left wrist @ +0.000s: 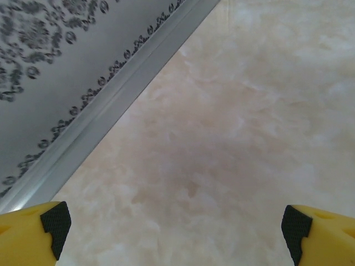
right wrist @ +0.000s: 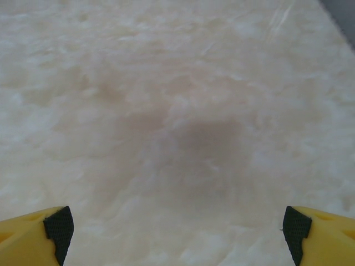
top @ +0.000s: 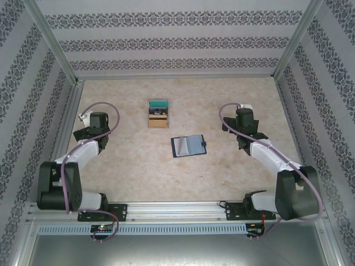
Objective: Take the credit cards out of the card holder
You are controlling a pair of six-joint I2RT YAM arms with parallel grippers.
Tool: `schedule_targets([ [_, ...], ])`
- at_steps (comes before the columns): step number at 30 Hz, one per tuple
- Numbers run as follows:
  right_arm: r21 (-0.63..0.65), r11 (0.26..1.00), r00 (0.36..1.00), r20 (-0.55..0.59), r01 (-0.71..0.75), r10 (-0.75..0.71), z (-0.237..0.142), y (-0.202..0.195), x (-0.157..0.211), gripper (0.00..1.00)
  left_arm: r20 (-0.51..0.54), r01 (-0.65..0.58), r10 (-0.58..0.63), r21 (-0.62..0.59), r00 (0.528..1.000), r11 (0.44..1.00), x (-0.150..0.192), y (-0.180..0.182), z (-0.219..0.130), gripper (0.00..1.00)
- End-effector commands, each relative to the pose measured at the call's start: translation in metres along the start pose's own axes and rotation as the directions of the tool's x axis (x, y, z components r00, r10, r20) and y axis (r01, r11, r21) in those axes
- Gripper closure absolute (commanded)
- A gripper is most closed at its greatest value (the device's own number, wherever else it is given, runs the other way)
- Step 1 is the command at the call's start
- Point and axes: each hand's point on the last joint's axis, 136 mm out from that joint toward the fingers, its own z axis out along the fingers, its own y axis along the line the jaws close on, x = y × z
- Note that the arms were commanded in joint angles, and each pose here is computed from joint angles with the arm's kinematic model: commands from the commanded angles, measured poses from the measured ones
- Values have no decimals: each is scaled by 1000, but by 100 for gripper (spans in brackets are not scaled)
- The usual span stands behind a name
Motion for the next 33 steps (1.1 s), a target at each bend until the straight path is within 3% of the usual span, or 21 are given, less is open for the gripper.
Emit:
schedule_targets([
  [1,102,995,988,154,13,-29,12,-20,-25,2,84,4,-19,170,996,985,-16,-30,14,0],
  [5,102,995,980,195,10,-30,28,-27,-25,2,83,48,-73,275,994,960,-9,-44,19,1],
  [7,44,999,980,197,1,-10,33,-24,-19,2,115,9,-56,376,992,927,-11,-58,12,1],
  [9,-25,1000,961,277,3,4,31,-17,-12,2,147,-27,-43,443,988,896,-12,-69,4,1],
  [15,-106,993,939,344,51,-12,26,-5,-3,2,240,-84,-50,514,969,854,-9,-75,-15,0],
  [19,-113,992,944,329,55,-15,27,-3,-2,2,273,-173,12,577,962,798,-3,-95,-24,0],
  [22,-114,992,945,328,54,-14,27,-3,-2,2,371,-290,57,610,927,738,9,-120,-30,1],
  [26,-113,992,945,328,54,-14,27,-4,-3,2,313,-254,84,555,946,792,9,-112,-21,1],
  [33,-113,992,944,330,56,-16,27,-4,-2,2,314,-260,89,561,945,786,10,-114,-21,1],
])
